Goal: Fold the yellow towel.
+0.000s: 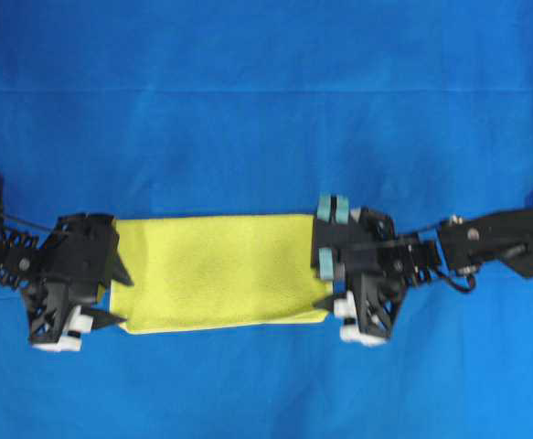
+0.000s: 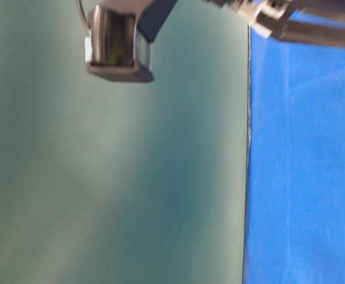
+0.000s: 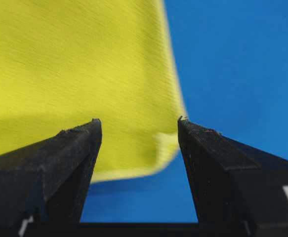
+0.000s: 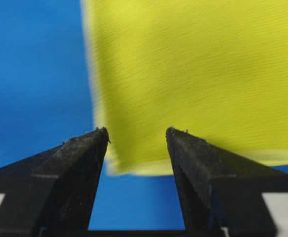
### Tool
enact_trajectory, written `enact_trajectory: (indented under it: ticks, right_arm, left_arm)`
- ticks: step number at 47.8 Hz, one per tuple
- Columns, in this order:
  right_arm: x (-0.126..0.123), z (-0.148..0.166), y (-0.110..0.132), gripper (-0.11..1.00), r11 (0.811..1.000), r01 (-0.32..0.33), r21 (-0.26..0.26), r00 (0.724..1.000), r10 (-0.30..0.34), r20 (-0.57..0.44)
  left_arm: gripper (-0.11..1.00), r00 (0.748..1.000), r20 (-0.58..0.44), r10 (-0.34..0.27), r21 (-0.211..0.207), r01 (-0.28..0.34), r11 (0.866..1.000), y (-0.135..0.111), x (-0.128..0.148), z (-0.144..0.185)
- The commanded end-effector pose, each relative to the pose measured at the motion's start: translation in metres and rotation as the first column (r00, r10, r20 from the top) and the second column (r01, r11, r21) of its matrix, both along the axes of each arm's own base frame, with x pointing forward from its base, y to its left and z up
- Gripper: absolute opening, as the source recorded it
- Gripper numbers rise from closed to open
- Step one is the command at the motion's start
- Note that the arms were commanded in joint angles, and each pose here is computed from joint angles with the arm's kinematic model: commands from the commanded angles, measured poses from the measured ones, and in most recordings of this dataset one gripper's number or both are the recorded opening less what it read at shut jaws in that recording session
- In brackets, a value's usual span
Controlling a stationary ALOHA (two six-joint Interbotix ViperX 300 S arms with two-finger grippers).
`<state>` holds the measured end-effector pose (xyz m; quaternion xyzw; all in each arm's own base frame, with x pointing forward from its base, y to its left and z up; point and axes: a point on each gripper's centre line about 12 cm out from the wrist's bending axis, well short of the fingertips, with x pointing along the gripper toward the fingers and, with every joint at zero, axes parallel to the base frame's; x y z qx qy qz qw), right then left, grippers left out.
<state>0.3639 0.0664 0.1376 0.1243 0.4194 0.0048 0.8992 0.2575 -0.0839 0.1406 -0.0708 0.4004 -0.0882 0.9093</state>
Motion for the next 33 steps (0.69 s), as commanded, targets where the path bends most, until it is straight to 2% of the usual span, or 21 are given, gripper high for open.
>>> enact_trajectory:
  ticks: [1, 8, 16, 27, 33]
  right_arm:
    - [0.006, 0.016, -0.019, 0.57, 0.999, 0.029, -0.018, 0.998, -0.028, 0.048]
    - [0.007, 0.014, -0.053, 0.57, 0.994, 0.092, -0.054, 0.995, -0.090, 0.038]
    - [0.004, 0.010, -0.087, 0.57, 0.984, 0.153, -0.096, 0.988, -0.153, 0.005]
    - [0.003, 0.001, -0.093, 0.57, 0.982, 0.154, -0.113, 0.987, -0.157, -0.021]
    - [0.005, -0.011, -0.093, 0.57, 0.982, 0.156, -0.110, 0.985, -0.162, -0.050]
  left_arm:
    - [0.59, 0.999, 0.036, 0.041, 0.012, -0.042, 0.999, 0.016, 0.007, 0.008]
    - [0.59, 0.996, 0.022, 0.092, 0.079, -0.093, 0.993, 0.047, 0.008, 0.006]
    - [0.59, 0.987, 0.005, 0.158, 0.118, -0.158, 0.980, 0.075, 0.003, 0.000]
    - [0.59, 0.976, -0.023, 0.217, 0.123, -0.213, 0.969, 0.091, -0.004, -0.010]
    - [0.59, 0.974, -0.041, 0.223, 0.127, -0.216, 0.968, 0.092, -0.005, -0.016]
